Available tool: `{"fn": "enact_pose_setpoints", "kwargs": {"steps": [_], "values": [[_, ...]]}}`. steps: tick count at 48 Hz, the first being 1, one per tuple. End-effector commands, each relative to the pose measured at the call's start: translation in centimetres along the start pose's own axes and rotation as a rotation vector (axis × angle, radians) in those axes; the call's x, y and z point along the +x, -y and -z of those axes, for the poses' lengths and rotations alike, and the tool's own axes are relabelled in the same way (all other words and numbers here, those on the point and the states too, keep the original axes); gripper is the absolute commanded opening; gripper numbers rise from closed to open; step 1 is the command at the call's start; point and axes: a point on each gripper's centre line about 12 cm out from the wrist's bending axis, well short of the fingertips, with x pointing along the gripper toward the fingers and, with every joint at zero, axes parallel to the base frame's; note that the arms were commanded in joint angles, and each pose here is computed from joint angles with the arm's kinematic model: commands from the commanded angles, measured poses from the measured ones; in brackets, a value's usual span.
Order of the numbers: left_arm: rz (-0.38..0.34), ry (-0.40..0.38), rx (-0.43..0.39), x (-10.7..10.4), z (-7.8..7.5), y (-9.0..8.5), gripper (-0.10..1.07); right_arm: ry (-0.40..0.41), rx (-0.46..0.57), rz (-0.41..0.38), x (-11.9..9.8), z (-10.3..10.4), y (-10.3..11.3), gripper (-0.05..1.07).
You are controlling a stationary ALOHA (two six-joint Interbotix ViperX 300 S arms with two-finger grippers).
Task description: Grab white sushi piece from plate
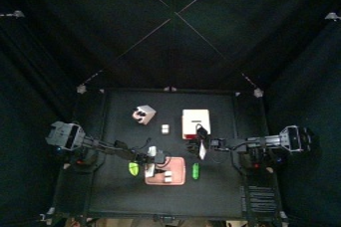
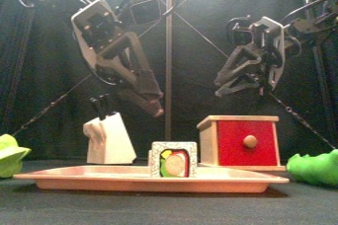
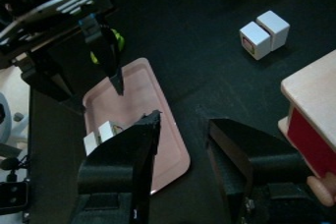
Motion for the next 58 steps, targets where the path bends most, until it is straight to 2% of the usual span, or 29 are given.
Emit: {"fn": "enact_pose_setpoints", "kwargs": {"steps": [1, 35, 58], "values": [[0.014, 0.017, 0.022, 0.3, -0.7, 0.7, 0.92, 0.034, -0.002, -0.015, -0.1, -1.1, -0.5, 0.75], [0.009, -0.025, 0.032, 2.6, -0.5, 0.8, 0.92, 0.030, -0.008, -0.015, -0.1, -1.0, -0.5, 0.75], [0.002, -0.059, -0.028, 3.2, -0.5, 1.0, 0.92, 0.031, -0.007, -0.014, -0.1, -1.0, -0.4, 0.75]]}}
